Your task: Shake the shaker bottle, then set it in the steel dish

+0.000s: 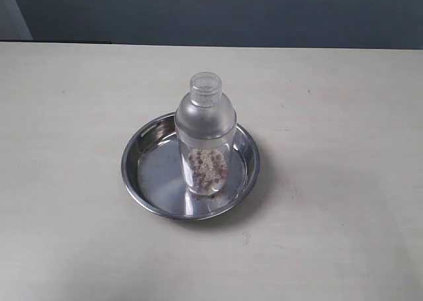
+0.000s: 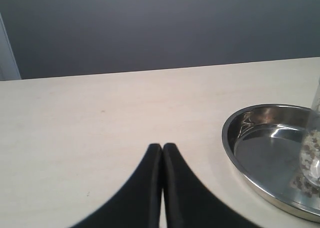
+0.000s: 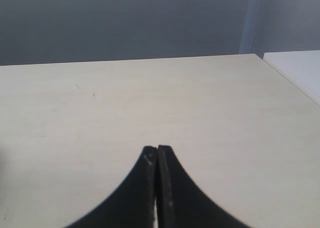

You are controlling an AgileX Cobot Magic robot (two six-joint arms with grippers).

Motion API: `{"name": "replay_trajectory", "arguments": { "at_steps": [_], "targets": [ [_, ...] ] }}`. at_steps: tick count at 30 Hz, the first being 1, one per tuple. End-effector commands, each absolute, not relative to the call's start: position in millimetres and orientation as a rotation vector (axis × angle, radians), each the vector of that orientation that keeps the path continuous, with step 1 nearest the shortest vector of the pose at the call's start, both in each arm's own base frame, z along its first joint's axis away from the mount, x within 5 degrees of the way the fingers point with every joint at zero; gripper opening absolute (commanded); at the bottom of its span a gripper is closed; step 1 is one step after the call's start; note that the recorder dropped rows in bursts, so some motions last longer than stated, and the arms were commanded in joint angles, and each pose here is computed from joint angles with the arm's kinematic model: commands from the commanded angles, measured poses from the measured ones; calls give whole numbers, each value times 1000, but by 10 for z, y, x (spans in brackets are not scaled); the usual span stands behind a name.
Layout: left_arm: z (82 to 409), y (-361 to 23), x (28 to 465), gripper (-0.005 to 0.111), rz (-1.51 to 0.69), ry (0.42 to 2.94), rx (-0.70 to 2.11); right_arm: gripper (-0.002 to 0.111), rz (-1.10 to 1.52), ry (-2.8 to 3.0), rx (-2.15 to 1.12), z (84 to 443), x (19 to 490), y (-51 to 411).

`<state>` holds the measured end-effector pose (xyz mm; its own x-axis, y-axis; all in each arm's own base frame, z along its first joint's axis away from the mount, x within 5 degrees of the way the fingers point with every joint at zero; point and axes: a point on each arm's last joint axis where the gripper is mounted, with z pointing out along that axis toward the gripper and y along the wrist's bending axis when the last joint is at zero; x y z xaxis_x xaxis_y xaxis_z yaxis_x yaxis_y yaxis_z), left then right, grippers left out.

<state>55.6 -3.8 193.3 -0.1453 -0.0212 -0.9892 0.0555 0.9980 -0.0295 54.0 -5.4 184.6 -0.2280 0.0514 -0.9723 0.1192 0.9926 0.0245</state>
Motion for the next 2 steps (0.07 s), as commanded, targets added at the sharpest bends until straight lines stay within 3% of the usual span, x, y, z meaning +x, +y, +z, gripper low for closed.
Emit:
{"name": "replay_trajectory", "arguments": {
  "at_steps": [1,2],
  "targets": [
    [1935,-37,556,0,-72,1701,14,-1,-68,1784,126,1856,540,-57],
    [1935,-37,556,0,-72,1701,14,-1,-68,1784,126,1856,540,-57]
  ]
}}
